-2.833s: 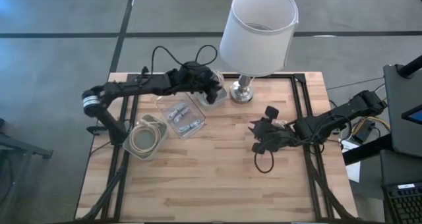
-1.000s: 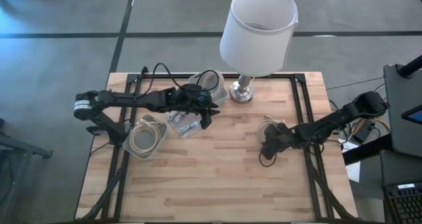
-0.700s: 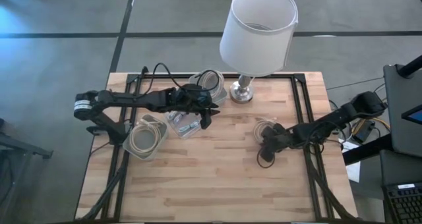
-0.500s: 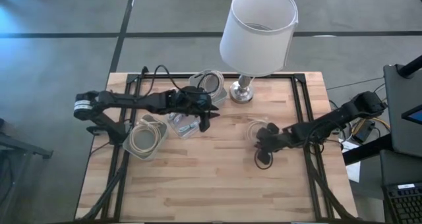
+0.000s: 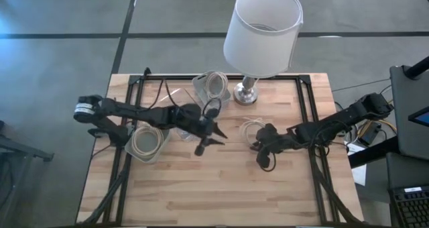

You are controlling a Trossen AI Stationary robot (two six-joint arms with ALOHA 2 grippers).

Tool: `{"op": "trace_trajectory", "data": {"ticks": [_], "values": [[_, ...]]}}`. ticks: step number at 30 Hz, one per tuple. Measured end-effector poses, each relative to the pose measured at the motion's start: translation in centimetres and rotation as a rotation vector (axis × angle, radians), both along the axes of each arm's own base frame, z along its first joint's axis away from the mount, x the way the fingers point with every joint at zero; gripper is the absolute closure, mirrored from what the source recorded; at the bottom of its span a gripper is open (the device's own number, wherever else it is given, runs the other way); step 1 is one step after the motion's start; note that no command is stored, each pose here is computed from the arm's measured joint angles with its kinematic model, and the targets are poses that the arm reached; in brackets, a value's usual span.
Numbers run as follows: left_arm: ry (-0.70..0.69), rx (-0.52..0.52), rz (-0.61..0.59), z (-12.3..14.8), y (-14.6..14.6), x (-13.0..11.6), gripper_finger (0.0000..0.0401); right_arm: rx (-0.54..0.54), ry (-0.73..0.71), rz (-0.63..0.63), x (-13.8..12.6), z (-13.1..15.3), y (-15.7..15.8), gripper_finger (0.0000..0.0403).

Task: Pick & Place USB Port
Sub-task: Put the brown hdmi cable into the right gray bin

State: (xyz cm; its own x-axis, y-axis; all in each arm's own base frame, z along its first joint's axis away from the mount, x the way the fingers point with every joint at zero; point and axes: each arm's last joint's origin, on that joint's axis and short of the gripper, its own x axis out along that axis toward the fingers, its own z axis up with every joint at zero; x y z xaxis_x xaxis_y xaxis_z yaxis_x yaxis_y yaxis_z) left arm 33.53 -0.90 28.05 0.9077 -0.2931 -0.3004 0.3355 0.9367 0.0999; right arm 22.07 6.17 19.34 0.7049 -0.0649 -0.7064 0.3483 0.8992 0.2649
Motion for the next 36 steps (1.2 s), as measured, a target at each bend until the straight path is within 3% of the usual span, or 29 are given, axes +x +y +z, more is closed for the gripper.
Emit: {"op": "trace_trajectory", "data": {"ticks": [5, 14, 18, 24, 28, 36], "values": [[-0.023, 0.147, -0.071, -0.7, -1.1, 0.4, 0.0269, 0.000, -0.011, 0.003, 0.1, 0.3, 0.0, 0.0365], [0.025, 0.297, -0.017, -3.9, -1.2, 2.1, 0.0209, -0.033, -0.054, 0.048, 0.5, 0.7, 0.2, 0.0365], [-0.052, 0.460, -0.063, -4.9, -1.8, 3.1, 0.0190, -0.044, -0.095, 0.069, 0.8, 1.0, 0.2, 0.0365], [-0.146, 0.698, -0.025, -5.7, -2.3, 4.2, 0.0190, -0.019, -0.092, 0.092, 0.8, 1.0, 0.3, 0.0365], [-0.119, 0.739, -0.050, -7.0, -2.4, 4.7, 0.0190, -0.012, -0.101, 0.096, 0.8, 1.1, 0.4, 0.0365], [-0.163, 0.750, 0.039, -7.5, -2.5, 5.5, 0.0192, -0.001, -0.111, 0.099, 0.9, 1.2, 0.4, 0.0364]]}}
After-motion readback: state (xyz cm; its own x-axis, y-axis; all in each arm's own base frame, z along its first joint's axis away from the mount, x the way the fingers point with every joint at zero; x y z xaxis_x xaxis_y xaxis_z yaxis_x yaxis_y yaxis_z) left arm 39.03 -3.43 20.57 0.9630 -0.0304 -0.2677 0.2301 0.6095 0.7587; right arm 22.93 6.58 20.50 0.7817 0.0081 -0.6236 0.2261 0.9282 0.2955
